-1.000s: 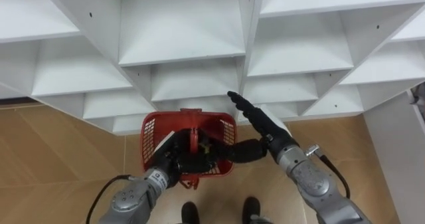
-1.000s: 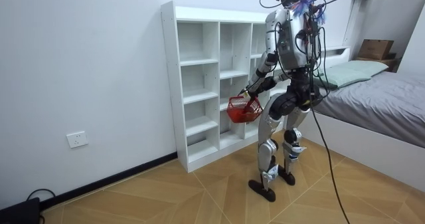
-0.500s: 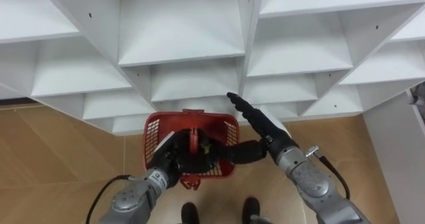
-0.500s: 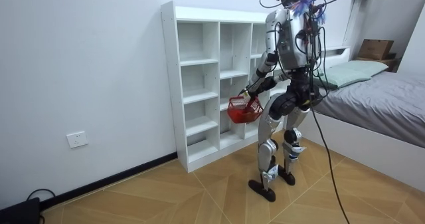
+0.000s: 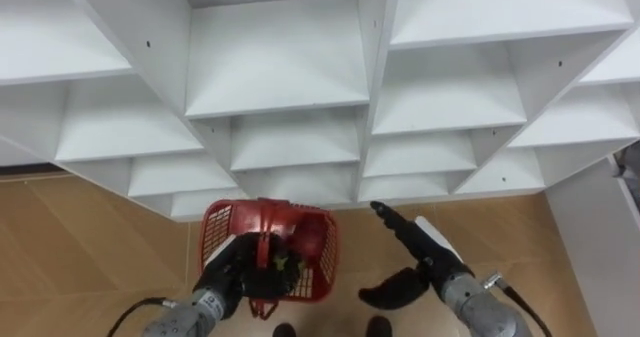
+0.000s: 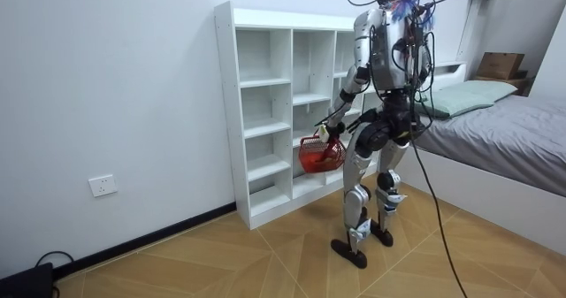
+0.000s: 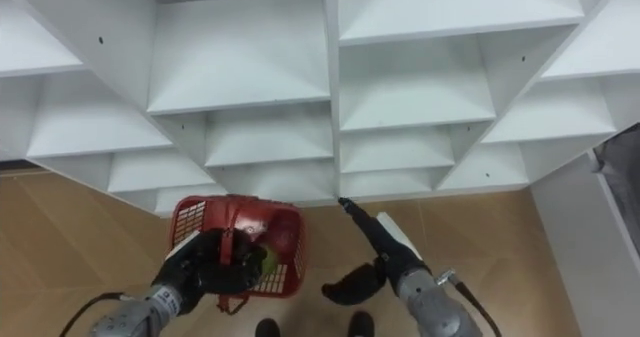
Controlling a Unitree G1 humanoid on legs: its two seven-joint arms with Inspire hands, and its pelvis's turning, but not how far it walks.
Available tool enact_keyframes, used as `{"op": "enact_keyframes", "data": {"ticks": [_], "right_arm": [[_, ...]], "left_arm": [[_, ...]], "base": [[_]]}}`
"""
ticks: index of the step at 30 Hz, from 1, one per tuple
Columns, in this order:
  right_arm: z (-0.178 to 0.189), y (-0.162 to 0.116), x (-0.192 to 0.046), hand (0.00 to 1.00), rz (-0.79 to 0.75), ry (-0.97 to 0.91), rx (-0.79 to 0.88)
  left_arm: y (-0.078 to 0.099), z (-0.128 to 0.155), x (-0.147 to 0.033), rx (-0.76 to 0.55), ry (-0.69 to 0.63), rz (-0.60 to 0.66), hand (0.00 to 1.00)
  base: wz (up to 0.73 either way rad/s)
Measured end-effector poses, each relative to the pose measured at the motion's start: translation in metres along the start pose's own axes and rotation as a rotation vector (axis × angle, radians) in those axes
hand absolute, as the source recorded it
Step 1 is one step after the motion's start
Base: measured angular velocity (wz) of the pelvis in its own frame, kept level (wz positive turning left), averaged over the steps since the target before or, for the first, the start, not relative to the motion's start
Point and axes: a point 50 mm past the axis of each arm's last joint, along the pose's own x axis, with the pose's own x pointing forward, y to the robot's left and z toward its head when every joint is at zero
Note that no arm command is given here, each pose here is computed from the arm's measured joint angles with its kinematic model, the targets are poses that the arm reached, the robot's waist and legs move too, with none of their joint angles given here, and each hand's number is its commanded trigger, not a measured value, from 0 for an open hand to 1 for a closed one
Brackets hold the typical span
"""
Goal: Collect fruits from the closet
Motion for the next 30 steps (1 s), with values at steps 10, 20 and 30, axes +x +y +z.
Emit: {"op": "enact_keyframes", "data": {"ticks": [10,20,30], "right_arm": [[-0.073,0.013,-0.04,0.0,-0.154,0.282,0.291],[-0.119,0.026,-0.081,0.0,-0.285,0.483,0.49],[-0.141,0.041,-0.101,0.0,-0.321,0.633,0.664]], "left_arm": [[0.022,-0.064,-0.036,-0.07,0.215,0.183,1.0],[0.025,-0.097,-0.062,-0.104,0.31,0.291,1.0],[0.021,-0.117,-0.073,-0.223,0.379,0.366,1.0]], "base": [[0.07],[0.01],[0.0]]}}
